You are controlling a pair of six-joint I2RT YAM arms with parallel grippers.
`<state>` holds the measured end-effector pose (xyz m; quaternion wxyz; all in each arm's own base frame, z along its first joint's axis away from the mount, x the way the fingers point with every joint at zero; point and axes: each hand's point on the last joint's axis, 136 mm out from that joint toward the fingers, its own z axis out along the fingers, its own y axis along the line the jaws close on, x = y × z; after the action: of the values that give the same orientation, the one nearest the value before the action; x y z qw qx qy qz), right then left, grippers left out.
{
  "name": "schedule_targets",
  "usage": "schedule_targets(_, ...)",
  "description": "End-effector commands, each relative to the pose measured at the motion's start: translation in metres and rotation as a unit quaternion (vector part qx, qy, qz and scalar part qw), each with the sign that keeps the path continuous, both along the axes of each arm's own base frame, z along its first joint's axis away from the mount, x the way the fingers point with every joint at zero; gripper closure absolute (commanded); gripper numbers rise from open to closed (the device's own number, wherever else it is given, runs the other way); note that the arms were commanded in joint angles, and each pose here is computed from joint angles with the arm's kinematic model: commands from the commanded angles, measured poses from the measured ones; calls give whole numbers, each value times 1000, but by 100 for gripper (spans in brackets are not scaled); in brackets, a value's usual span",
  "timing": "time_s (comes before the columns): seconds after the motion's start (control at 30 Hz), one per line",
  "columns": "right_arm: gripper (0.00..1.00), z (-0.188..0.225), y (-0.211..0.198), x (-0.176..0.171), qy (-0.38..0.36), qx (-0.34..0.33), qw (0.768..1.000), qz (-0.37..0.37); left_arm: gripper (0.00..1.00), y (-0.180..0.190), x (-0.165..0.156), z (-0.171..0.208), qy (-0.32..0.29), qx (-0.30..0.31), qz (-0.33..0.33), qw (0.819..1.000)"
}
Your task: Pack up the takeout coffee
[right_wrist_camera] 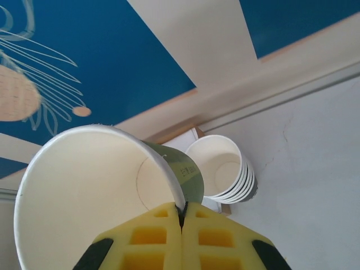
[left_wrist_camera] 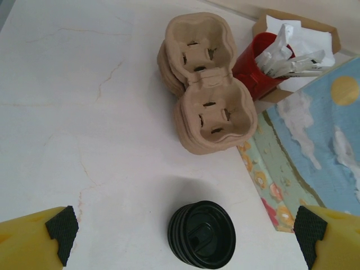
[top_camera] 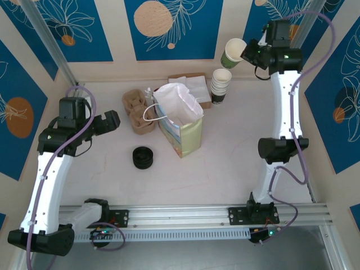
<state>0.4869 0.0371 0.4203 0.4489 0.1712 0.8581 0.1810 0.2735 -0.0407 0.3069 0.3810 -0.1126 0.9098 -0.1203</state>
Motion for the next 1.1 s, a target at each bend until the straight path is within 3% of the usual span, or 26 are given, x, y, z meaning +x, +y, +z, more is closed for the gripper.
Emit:
schedule_targets(0.0,99,14,0,-35,3,-4,1000,14,0,-7,-11,13,-10,-15,-23,1000)
schedule_targets(0.37,100,-12,7,-130,50,6,998,34,0,-22,-29,5,0,-60,-48,997)
schedule_targets(0.8,100,-133,31,-242,153,5,986,70,2,-39,-41,-32,24,-121,-57,991)
schedule_targets(1.07,100,-208,59,-281,186,15,977,102,4,-43,-34,-74,54,-129,-44,989)
